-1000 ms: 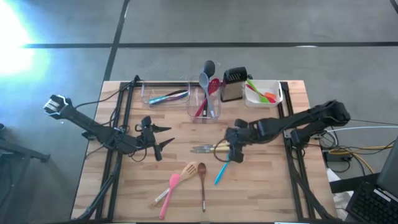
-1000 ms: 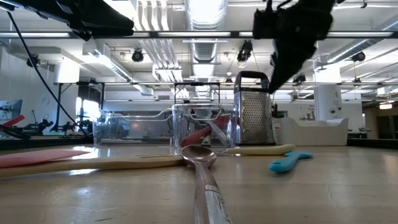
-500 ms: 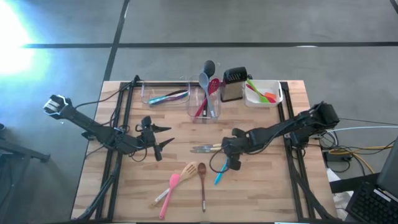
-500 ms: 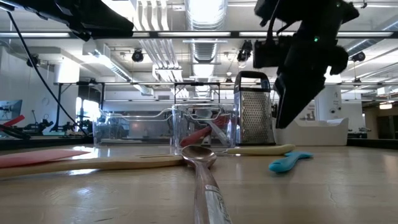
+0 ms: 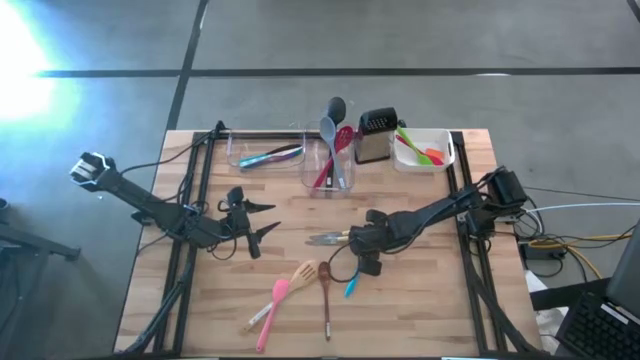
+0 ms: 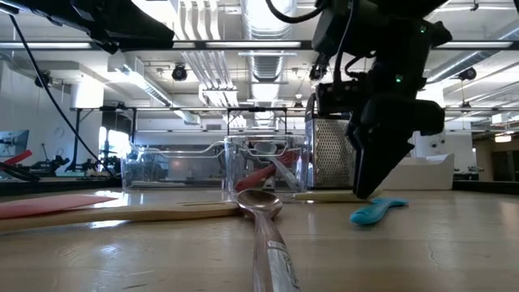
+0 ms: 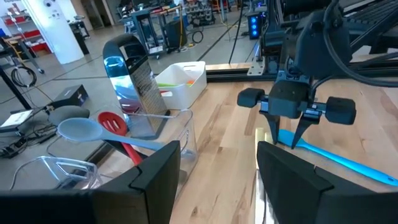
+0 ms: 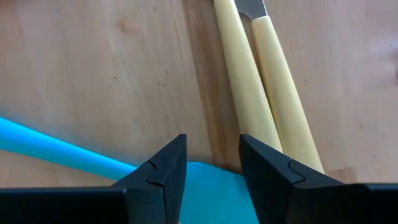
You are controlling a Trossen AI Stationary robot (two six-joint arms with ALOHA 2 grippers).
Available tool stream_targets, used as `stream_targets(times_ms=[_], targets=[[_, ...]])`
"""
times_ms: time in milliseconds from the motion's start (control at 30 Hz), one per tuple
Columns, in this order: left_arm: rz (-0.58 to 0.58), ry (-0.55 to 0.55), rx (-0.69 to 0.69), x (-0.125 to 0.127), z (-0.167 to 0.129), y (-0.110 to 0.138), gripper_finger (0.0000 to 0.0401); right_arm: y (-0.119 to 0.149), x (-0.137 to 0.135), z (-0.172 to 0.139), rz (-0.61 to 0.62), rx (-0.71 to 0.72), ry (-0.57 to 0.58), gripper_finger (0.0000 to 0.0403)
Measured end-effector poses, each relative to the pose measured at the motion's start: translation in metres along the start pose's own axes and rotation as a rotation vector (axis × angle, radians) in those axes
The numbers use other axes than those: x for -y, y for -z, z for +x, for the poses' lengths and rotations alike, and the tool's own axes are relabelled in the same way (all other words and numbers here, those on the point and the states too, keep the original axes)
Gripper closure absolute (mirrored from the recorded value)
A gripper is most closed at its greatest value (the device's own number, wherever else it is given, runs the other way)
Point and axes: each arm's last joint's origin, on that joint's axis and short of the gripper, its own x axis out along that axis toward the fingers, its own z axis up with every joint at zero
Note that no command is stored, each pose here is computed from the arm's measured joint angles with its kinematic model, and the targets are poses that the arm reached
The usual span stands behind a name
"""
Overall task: Pick & Place Kitchen Items
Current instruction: Put the bottom yellow knife into the left transparent bin
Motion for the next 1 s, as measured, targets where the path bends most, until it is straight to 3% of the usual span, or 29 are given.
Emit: stream_targets(times_ms=[267, 1000], targets=[[0.005, 0.0, -0.004, 0.0, 0.0, 0.0, 0.0183, -0.003, 0.002, -0.013, 0.01, 0.042, -0.013, 0.0264], [0.004, 0.0, -0.003, 0.0, 0.0, 0.0, 0.0183, -0.008, 0.018, -0.005, 0.046, 0.035, 0.0, 0.0246]])
